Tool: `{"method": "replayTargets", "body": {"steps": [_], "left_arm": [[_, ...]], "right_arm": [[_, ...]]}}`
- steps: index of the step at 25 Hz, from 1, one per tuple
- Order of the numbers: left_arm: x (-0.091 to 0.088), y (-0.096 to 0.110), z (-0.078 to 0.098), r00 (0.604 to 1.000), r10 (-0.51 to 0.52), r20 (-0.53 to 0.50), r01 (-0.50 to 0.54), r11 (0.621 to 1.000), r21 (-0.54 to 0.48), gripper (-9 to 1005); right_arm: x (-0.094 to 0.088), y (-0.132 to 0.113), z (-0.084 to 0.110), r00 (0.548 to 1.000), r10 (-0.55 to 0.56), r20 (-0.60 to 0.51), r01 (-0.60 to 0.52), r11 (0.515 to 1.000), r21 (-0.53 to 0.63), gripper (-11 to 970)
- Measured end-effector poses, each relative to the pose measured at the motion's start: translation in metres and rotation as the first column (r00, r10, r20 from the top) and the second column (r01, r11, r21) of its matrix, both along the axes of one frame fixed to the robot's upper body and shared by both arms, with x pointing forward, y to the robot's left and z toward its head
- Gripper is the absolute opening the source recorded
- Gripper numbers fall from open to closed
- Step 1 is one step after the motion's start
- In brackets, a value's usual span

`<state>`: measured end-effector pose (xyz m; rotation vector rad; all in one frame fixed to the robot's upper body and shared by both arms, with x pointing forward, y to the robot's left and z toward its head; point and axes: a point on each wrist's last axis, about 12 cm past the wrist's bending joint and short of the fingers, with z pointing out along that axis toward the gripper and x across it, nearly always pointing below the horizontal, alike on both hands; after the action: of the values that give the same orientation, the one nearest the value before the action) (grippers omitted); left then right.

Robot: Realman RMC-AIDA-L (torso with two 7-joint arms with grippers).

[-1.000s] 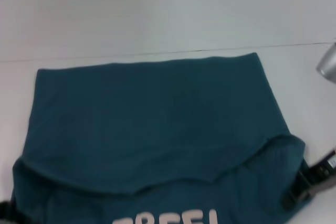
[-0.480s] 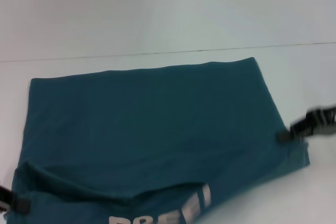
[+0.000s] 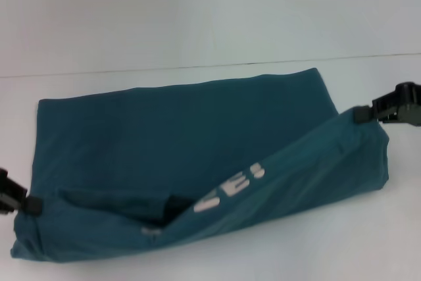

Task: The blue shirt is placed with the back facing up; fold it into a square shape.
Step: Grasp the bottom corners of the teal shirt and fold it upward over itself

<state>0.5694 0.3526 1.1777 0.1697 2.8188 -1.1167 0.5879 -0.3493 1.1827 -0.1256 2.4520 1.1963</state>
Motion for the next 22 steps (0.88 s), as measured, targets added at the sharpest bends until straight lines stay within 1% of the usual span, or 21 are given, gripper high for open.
{"method": "replayTargets", "body": {"steps": [6, 11, 22], "left_arm": [[0.017, -0.005, 0.004, 0.998, 0.051, 0.032, -0.051, 0.999, 0.004, 49], [0.032, -0.008, 0.002, 0.992, 0.112, 0.063, -0.113, 0.993, 0.016, 48], [0.056, -0.008, -0.002, 0.951, 0.259, 0.172, -0.27, 0.962, 0.044, 49]], "right_arm": [[0.008, -0.005, -0.002, 0.994, -0.099, 0.047, 0.097, 0.994, 0.042, 32], [0.019, -0.006, -0.006, 0.975, -0.204, 0.087, 0.198, 0.978, 0.067, 32], [0.043, 0.004, -0.025, 0.919, -0.37, 0.135, 0.364, 0.929, 0.066, 32]]}}
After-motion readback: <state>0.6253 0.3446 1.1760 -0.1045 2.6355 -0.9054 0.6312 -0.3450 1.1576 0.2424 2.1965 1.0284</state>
